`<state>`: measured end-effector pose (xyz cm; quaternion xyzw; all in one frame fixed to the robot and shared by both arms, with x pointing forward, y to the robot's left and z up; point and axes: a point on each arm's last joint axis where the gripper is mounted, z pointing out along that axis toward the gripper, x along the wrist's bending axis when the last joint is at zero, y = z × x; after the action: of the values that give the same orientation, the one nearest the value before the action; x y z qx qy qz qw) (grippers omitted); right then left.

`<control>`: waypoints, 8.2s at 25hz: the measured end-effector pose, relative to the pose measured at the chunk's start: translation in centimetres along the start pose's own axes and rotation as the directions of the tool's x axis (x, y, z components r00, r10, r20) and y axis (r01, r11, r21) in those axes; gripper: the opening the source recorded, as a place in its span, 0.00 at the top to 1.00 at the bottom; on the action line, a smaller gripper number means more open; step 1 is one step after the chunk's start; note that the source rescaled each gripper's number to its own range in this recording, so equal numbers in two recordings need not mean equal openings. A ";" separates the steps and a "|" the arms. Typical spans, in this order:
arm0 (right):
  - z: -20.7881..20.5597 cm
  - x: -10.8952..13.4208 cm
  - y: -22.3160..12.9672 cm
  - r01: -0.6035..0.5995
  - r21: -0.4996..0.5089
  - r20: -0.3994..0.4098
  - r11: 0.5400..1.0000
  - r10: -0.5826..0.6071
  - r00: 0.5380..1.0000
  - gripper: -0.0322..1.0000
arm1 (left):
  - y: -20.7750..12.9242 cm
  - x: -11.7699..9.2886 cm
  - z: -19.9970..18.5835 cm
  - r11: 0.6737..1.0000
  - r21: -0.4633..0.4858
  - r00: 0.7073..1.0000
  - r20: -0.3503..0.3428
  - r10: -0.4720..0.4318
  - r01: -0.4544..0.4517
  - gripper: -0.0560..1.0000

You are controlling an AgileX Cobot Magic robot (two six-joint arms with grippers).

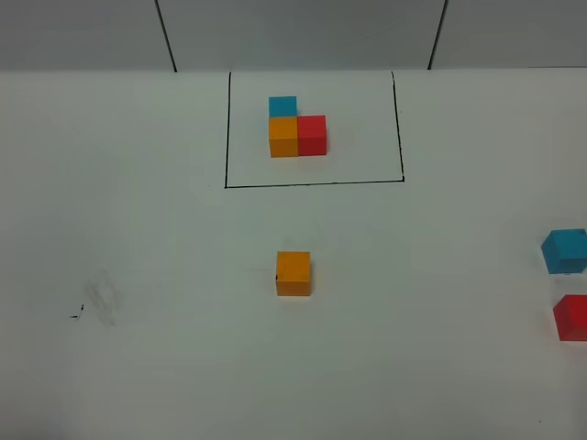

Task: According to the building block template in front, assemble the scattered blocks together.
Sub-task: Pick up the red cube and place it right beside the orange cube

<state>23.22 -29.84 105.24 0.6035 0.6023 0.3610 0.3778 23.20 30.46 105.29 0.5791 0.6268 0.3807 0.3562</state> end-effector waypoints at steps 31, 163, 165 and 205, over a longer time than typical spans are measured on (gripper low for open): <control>0.0 0.1 0.0 -0.006 0.000 -0.010 1.000 0.006 1.000 0.25 | 0.0 0.0 0.0 1.000 -0.003 1.000 0.000 0.003 -0.003 0.74; 25.8 7.5 9.1 0.571 0.571 -0.484 0.590 -0.320 0.814 0.97 | 0.0 0.0 0.0 1.000 -0.004 1.000 0.000 0.006 -0.006 0.74; 26.7 8.6 9.1 0.642 0.544 -0.545 0.539 -0.354 0.760 0.97 | 0.0 0.0 0.0 1.000 -0.004 1.000 0.000 0.006 -0.006 0.74; 33.8 25.5 7.6 0.993 0.065 -0.867 0.100 -0.488 0.106 0.97 | 0.0 0.0 0.0 1.000 -0.004 1.000 0.000 0.007 -0.007 0.74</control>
<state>57.14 -4.96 96.22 0.0591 0.9978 0.0191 0.0226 23.21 30.46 105.33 0.5808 0.6238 0.3833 0.3560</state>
